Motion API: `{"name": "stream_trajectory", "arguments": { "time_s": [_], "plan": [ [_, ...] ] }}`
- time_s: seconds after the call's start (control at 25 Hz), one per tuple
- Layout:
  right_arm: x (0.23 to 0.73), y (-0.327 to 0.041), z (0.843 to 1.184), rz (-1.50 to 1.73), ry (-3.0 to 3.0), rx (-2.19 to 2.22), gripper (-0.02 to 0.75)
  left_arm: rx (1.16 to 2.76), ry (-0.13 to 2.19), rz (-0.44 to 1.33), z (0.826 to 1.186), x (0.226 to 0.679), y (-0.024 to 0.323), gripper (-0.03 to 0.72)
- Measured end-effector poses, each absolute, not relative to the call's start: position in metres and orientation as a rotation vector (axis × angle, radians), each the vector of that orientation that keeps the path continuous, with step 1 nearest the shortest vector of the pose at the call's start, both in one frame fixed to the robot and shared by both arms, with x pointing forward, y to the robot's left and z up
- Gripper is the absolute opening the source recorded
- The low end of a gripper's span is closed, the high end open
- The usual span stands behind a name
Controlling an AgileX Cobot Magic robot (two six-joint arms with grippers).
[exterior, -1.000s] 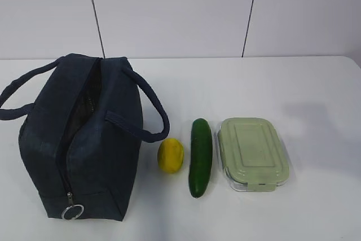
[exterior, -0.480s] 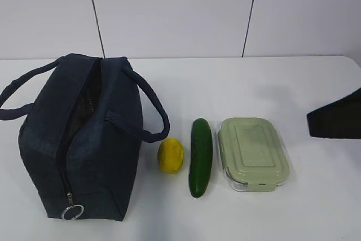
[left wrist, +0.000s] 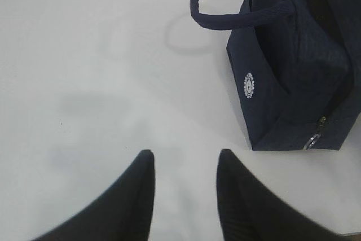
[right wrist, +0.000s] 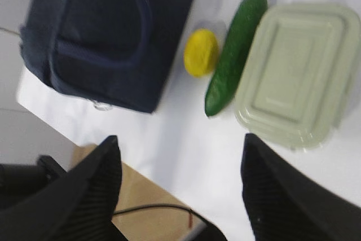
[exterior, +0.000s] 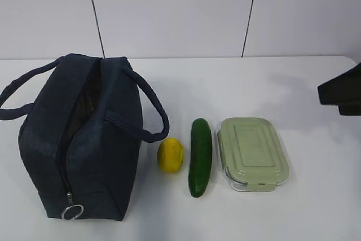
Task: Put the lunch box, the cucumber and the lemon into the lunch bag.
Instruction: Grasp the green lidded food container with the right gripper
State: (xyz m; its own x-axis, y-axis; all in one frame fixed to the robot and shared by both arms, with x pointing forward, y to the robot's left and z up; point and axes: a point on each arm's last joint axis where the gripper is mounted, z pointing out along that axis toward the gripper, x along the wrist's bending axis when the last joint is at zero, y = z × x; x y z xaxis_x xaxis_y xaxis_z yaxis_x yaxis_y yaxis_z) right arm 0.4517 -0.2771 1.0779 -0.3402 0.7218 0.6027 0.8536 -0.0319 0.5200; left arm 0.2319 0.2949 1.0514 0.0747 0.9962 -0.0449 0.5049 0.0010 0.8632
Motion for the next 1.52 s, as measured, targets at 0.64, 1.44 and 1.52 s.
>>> {"name": "stream_trajectory", "arguments": {
  "time_s": [0.64,1.44,1.52],
  "plan": [
    [0.507,-0.306,1.001,-1.282,-1.920,-1.645,0.484,1.604,1.528,0.829,1.051,0.232,0.295,0.264],
    [0.520,-0.331,0.925,-1.315,-1.712,-1.703,0.484,1.604,1.528,0.829,1.051,0.232,0.295,0.264],
    [0.524,-0.333,0.921,-1.314,-1.712,-1.698,0.484,1.604,1.528,0.829,1.051,0.232,0.295,0.264]
  ]
}}
